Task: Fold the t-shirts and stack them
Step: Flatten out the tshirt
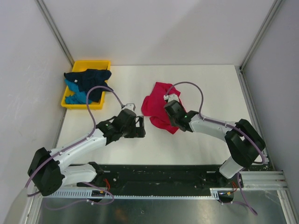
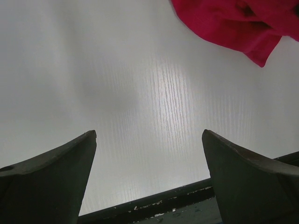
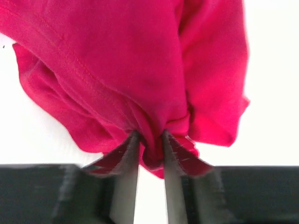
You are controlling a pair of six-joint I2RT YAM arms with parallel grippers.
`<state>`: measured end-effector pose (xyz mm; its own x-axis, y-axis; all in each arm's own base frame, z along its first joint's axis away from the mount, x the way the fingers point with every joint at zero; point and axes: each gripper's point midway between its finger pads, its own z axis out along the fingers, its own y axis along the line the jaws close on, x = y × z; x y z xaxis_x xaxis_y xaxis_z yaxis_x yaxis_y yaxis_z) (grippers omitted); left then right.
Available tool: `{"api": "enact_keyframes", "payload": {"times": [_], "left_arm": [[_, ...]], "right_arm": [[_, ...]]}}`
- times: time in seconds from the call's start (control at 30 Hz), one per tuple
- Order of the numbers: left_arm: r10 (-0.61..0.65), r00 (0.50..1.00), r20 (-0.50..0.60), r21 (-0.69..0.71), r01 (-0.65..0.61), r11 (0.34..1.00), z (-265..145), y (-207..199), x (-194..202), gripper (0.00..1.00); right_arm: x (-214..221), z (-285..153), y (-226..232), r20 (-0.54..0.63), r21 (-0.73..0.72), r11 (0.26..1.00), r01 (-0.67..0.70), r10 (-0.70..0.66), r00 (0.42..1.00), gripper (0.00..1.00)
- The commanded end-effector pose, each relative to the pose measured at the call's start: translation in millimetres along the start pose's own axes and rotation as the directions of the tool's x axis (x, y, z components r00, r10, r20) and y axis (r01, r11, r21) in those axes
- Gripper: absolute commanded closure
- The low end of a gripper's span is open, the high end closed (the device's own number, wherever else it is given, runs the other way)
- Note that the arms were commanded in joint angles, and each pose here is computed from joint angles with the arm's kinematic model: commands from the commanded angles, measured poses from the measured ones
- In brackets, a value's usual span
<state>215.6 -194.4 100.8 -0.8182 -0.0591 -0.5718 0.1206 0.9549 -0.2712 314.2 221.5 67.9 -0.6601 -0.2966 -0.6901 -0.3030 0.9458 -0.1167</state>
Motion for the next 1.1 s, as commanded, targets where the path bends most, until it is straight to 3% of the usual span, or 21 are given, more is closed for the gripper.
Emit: {"api": "enact_keyframes", "payload": {"times": [0.0,0.03,0.1,0.27,0.43,0.7,0.9,1.07], "left_arm": [[-0.034,0.999,0.017,0.044,0.033,0.999,5,-16,-11,0.01],[-0.039,0.999,0.015,0.051,0.038,0.998,6,-19,-12,0.01],[-0.05,0.999,0.018,0.072,0.049,0.996,11,-28,-17,0.02],[-0.081,0.997,0.018,0.111,0.078,0.991,32,-53,-34,0.04],[-0.086,0.996,-0.004,0.175,0.085,0.981,63,-82,-44,0.15],[-0.054,0.998,-0.027,0.225,0.059,0.973,112,-119,-63,0.32],[-0.047,0.998,-0.044,0.323,0.059,0.944,127,-149,-66,0.36],[-0.097,0.995,-0.013,0.32,0.097,0.942,113,-139,-68,0.36]], "right_arm": [[-47,-11,-23,0.076,0.082,0.995,-0.061,0.055,0.996,0.84],[-54,-15,-30,0.084,0.094,0.992,-0.087,0.079,0.993,0.92],[-71,-28,-47,0.112,0.114,0.981,-0.157,0.144,0.983,0.98],[-104,-76,-104,0.197,0.144,0.914,-0.38,0.35,0.916,1.0],[-118,-108,-144,0.26,0.125,0.848,-0.514,0.472,0.842,1.0],[-135,-129,-160,0.286,0.095,0.827,-0.554,0.511,0.811,1.0],[-167,-157,-160,0.33,0.055,0.83,-0.555,0.509,0.795,1.0],[-216,-194,-139,0.386,0.009,0.86,-0.51,0.468,0.795,1.0]]}}
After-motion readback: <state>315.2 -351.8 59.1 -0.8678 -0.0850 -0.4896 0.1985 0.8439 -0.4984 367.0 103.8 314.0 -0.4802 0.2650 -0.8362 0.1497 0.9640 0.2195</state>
